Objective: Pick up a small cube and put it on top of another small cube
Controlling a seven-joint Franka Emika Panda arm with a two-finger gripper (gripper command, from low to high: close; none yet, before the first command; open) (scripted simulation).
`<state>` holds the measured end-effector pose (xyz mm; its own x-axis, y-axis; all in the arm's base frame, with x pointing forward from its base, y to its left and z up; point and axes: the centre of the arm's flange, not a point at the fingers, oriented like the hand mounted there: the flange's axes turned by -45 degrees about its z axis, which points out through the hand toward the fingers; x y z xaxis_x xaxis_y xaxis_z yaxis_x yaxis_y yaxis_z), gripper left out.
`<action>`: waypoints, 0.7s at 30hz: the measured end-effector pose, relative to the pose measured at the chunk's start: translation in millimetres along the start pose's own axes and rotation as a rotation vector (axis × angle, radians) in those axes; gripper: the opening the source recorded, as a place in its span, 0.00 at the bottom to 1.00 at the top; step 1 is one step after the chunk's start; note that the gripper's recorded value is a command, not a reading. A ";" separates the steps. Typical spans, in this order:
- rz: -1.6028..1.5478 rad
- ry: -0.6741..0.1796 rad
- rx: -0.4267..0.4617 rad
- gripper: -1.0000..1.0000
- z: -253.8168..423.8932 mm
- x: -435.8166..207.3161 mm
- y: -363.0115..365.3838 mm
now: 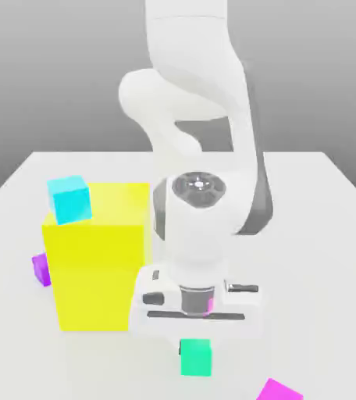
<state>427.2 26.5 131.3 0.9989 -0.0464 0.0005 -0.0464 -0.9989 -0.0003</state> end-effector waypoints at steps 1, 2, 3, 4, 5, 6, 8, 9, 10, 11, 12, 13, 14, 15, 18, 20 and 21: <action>0.000 0.000 0.000 0.00 -7.0 0.5 -0.1; 0.000 0.000 0.001 0.00 -16.1 0.9 -0.2; 0.000 0.000 0.001 0.00 -26.2 1.0 -0.2; 0.000 0.000 0.000 0.00 -36.8 0.9 -0.1; 0.000 0.000 0.000 0.00 -47.5 0.4 0.0; 0.002 -0.001 -0.001 0.00 -56.4 1.9 -2.0; 0.020 -0.006 -0.001 0.00 -65.0 16.8 -17.4; 0.031 -0.008 -0.002 0.00 -68.7 25.4 -26.6; 0.043 -0.010 -0.003 0.00 -72.4 34.0 -36.2; 0.055 -0.011 -0.003 0.00 -76.3 42.6 -46.1; 0.069 -0.011 -0.003 0.00 -80.6 51.0 -56.1; 0.083 -0.011 -0.003 0.00 -85.2 59.2 -66.2; 0.098 -0.010 -0.003 0.00 -90.3 67.2 -76.2; 0.114 -0.009 -0.002 0.00 -95.9 75.0 -86.1; 0.157 -0.001 0.001 0.00 -102.0 93.7 -109.3; 0.164 0.000 0.002 0.00 -78.2 97.0 -112.6; 0.164 0.000 0.001 0.00 -63.4 97.0 -113.3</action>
<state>529.4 135.2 194.8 0.9779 -0.2091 0.0007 -0.2091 -0.9779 -0.0016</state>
